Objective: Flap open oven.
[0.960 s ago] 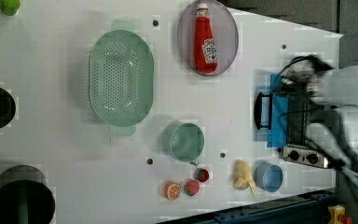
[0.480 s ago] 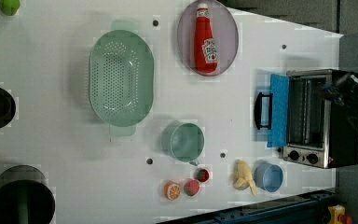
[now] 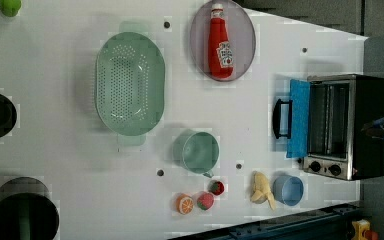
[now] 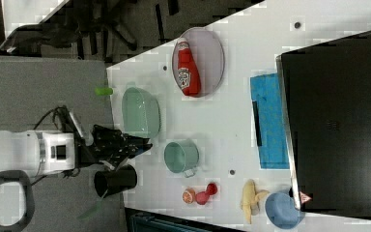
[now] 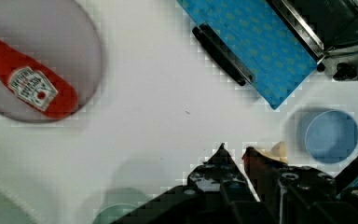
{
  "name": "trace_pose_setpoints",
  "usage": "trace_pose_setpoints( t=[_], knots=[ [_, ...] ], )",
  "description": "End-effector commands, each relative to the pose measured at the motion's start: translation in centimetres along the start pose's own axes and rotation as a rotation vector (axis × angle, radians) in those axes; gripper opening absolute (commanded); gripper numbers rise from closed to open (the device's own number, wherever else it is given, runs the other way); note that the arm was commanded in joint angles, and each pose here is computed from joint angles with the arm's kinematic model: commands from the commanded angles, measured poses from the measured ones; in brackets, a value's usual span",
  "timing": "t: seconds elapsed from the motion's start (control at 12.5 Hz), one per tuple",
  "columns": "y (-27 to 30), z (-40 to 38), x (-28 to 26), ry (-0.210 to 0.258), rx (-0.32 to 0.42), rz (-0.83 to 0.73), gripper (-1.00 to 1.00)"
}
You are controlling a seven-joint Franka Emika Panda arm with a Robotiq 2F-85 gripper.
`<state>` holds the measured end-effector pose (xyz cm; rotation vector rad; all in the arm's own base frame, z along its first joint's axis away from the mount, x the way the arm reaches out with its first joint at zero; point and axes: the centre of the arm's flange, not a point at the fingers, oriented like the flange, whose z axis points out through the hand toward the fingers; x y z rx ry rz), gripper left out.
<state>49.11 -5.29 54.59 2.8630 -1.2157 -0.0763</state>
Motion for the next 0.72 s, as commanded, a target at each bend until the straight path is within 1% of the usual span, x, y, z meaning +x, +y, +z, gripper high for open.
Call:
trace_pose_setpoints(
  t=[0.08,0.72],
  knots=[
    [-0.35,-1.94,-0.73,0.005,0.030,0.085,-0.65],
    [-0.41,-1.41,-0.72,-0.002,0.021,0.085,-0.65]
  ],
)
